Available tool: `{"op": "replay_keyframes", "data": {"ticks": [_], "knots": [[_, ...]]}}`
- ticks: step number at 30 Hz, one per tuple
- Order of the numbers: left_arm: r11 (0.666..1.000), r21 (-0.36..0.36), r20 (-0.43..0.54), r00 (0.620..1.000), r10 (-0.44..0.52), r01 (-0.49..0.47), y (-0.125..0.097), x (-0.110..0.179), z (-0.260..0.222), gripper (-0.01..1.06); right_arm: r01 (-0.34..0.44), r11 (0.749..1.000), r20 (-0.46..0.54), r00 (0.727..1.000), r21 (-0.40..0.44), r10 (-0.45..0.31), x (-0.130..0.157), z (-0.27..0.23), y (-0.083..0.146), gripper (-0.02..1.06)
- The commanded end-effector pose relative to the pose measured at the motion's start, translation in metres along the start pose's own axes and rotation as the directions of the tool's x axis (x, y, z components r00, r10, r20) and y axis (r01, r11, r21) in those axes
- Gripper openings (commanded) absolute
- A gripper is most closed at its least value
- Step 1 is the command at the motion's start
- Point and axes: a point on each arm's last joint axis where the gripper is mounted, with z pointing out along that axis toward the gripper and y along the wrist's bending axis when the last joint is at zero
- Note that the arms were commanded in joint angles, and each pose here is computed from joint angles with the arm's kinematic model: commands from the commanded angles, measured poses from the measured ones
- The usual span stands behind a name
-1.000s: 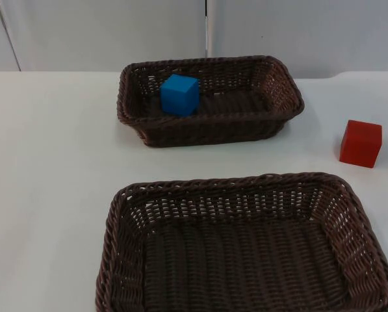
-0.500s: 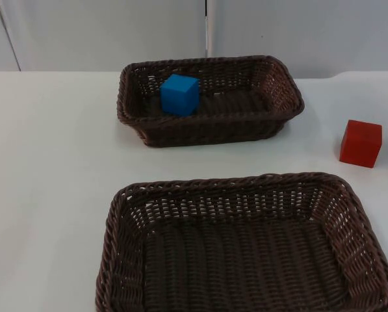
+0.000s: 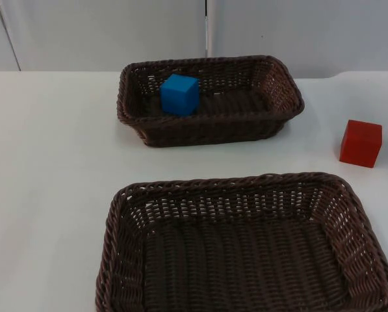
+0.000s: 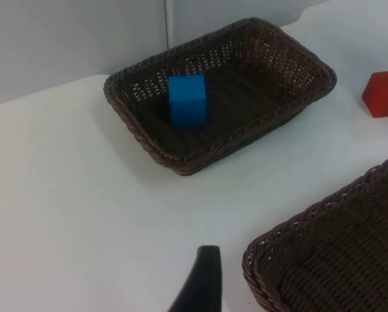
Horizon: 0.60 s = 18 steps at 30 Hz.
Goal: Pick up one cube with the left hand and place it into the upper basket. Pick up one cube with the right hand and place it into the lower basket.
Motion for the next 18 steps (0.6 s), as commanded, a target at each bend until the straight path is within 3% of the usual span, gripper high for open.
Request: {"op": "replay_keyframes", "data": {"ticks": [1,10,18], "knots": [[1.000,-0.001,0.011,1.000,-0.012,0.012,0.000,0.000,-0.001,0.79,0.035,0.999,-0.013,0.999,-0.017,-0.036,-0.004,0.010,0.002,1.05],[1.000,-0.001,0.011,1.000,-0.013,0.013,0.000,0.000,-0.001,0.79,0.105,0.981,-0.009,0.994,-0.165,-0.108,-0.020,0.062,0.008,1.05],[1.000,0.000,0.012,1.000,-0.015,0.015,0.000,-0.001,-0.001,0.79,0.175,0.964,-0.016,0.983,-0.199,-0.182,-0.028,0.093,0.007,1.05]]}}
